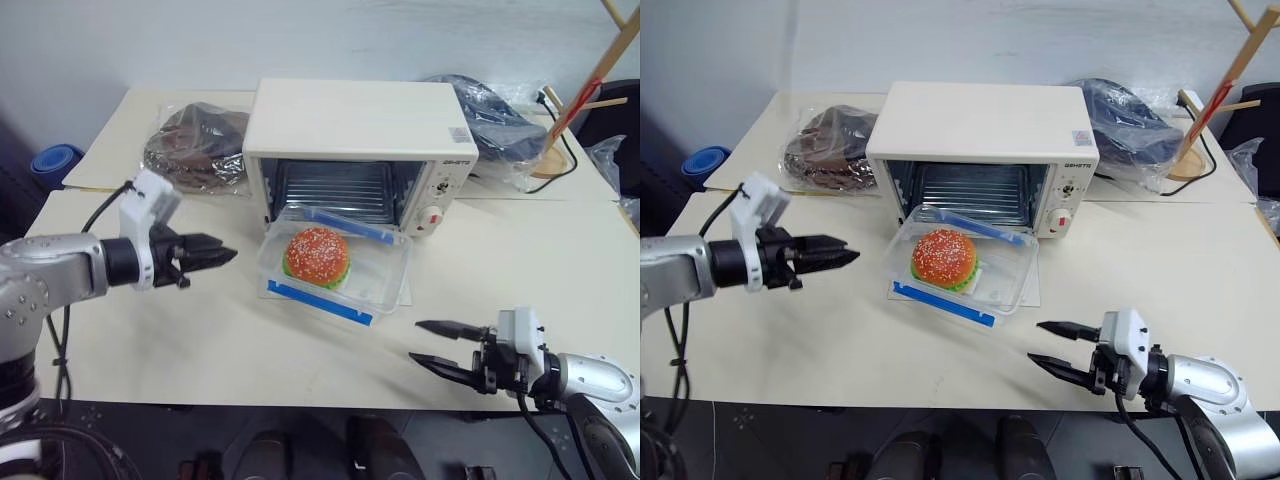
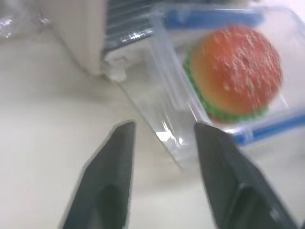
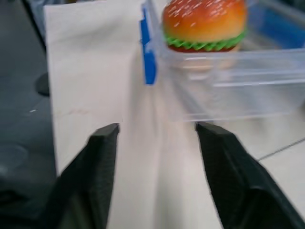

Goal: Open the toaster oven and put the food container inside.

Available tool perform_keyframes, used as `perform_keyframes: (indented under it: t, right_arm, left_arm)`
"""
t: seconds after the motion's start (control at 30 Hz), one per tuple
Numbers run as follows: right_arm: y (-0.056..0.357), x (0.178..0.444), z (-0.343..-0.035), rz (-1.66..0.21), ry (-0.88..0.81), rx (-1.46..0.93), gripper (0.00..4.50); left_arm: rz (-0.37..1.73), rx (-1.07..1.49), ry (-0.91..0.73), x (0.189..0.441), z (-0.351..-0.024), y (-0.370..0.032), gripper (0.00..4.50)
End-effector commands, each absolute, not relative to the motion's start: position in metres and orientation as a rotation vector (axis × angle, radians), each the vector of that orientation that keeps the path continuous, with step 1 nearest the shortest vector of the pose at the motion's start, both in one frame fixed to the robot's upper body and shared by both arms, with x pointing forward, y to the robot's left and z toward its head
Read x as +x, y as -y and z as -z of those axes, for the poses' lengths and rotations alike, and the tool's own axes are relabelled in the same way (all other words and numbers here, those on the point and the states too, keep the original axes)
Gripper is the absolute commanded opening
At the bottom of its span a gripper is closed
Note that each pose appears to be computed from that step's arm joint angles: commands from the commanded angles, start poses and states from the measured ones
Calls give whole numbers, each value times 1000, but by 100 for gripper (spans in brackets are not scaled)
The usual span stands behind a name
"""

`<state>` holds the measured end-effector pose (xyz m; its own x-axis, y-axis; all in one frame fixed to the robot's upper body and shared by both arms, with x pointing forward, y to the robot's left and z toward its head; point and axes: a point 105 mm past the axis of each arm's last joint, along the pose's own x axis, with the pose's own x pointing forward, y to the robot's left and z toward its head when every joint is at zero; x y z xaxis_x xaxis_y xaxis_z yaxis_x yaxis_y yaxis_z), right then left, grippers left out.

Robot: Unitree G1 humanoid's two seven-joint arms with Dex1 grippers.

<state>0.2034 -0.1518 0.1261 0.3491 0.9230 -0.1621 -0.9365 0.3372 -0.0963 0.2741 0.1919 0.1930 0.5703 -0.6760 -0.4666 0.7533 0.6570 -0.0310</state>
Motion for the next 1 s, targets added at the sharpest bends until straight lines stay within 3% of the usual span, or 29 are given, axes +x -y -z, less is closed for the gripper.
perform_keyframes:
  t: [0.03,0.13,0.17,0.33,0.53,1.0]
  right_arm:
    - [116,196,-137,-1320,-62,-155,121]
    - [104,210,-144,-1321,-36,-167,22]
    - [102,216,-146,-1310,-27,-177,2]
    - [109,257,-161,-1200,17,-276,2]
    - [116,306,-178,-1044,114,-345,2]
    - [98,367,-181,-838,243,-340,2]
  left_arm:
    - [1155,298,-396,246,-168,-157,85]
    - [1214,272,-319,248,-159,-137,1]
    - [1211,253,-294,251,-157,-133,0]
    - [1129,213,-218,278,-142,-121,0]
    - [977,156,-96,313,-152,-113,0]
    - [686,102,70,375,-176,-112,0]
